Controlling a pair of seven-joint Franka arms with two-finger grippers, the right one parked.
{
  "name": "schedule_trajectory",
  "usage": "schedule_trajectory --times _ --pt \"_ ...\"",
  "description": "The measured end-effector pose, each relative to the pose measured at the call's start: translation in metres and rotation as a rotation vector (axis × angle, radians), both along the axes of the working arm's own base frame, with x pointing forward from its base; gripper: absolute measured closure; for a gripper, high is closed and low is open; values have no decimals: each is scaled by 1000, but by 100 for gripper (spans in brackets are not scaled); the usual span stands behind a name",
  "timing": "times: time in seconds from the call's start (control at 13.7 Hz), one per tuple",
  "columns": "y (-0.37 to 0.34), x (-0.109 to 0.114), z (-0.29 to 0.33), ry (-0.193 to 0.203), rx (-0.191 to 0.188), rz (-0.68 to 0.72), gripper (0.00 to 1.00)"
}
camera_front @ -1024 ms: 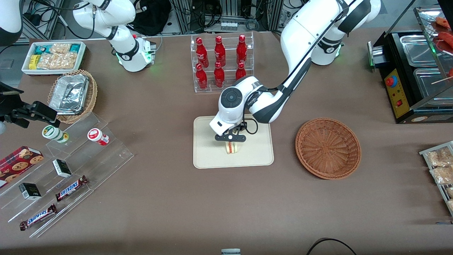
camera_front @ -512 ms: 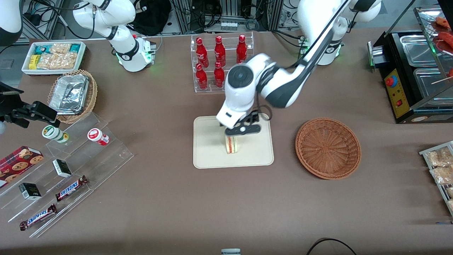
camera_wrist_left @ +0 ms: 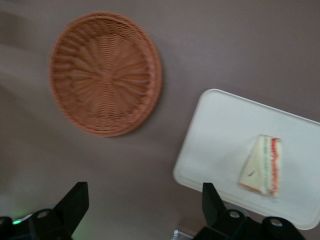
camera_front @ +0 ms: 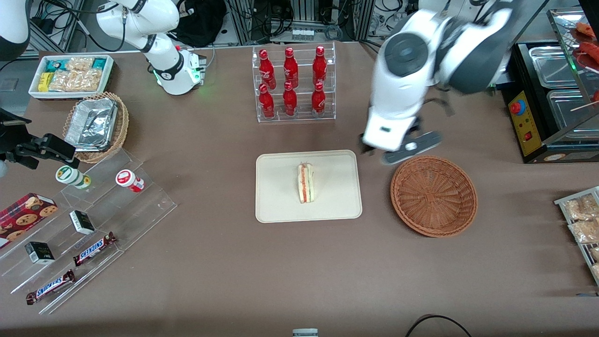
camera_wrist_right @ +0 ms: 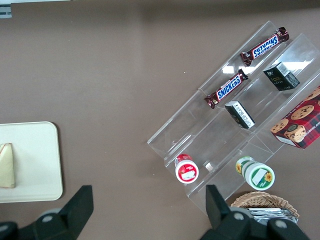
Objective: Place sandwich from basket to tray
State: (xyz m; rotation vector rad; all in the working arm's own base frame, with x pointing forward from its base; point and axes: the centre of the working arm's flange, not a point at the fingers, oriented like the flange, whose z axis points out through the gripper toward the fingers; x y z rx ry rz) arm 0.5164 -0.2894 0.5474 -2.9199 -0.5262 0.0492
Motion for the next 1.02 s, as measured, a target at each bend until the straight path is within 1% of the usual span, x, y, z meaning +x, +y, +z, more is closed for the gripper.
schedule_trajectory --times 0.15,0.22,0.37,0.51,0.59,0.73,1.02 --pt "57 -2 30 34 18 -24 0" --pt "87 -3 43 58 11 -41 0" --pt "145 -7 65 107 -25 -76 0" --pt "201 -12 81 147 -74 -110 0" --pt "222 -16 87 156 -92 -132 0" --pt "246 -20 95 159 -111 -176 0" --pt "249 -15 94 153 -122 -219 0"
